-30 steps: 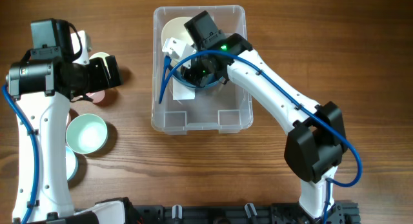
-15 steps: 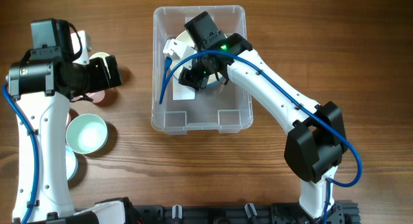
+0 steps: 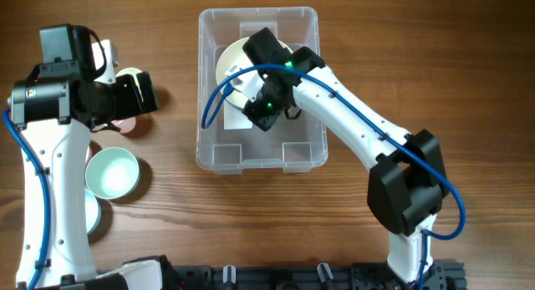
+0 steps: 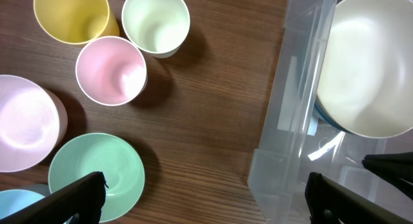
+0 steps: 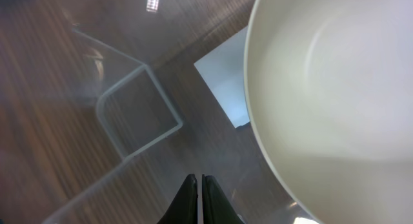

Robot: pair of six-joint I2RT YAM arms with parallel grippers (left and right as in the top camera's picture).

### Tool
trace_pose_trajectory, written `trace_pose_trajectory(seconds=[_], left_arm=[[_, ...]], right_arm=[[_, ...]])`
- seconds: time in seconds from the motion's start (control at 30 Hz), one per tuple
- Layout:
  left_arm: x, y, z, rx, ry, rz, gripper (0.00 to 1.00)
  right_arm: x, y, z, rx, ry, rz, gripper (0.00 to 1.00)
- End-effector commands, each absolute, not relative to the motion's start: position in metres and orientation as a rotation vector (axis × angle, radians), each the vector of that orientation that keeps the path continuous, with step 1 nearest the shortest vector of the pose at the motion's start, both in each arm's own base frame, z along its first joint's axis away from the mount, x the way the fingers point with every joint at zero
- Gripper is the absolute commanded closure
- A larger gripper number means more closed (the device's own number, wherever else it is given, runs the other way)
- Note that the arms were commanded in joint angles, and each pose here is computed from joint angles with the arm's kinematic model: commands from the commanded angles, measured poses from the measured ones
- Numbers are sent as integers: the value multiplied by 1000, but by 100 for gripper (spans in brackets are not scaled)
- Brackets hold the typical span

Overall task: Pack container
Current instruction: 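Carry the cream plate into the bin and lay it on the blue plate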

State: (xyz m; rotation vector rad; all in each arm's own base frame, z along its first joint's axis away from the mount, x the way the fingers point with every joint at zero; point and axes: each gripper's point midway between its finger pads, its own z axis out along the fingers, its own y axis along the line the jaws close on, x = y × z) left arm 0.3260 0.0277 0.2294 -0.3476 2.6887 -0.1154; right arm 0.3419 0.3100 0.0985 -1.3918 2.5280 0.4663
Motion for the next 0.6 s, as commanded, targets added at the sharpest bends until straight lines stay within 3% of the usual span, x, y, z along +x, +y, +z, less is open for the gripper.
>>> trace_pose_trajectory(seconds=[0.0, 0.33, 0.57], left_arm=[[328, 27, 231, -323, 2686, -130, 0], [327, 27, 231, -323, 2689, -130, 0], [328, 27, 231, -323, 2688, -129, 0]], right_arm=[[346, 306, 67, -1353, 2610, 440, 96], [407, 278, 50, -863, 2708, 170, 96], [397, 288, 50, -959, 2699, 279, 96]])
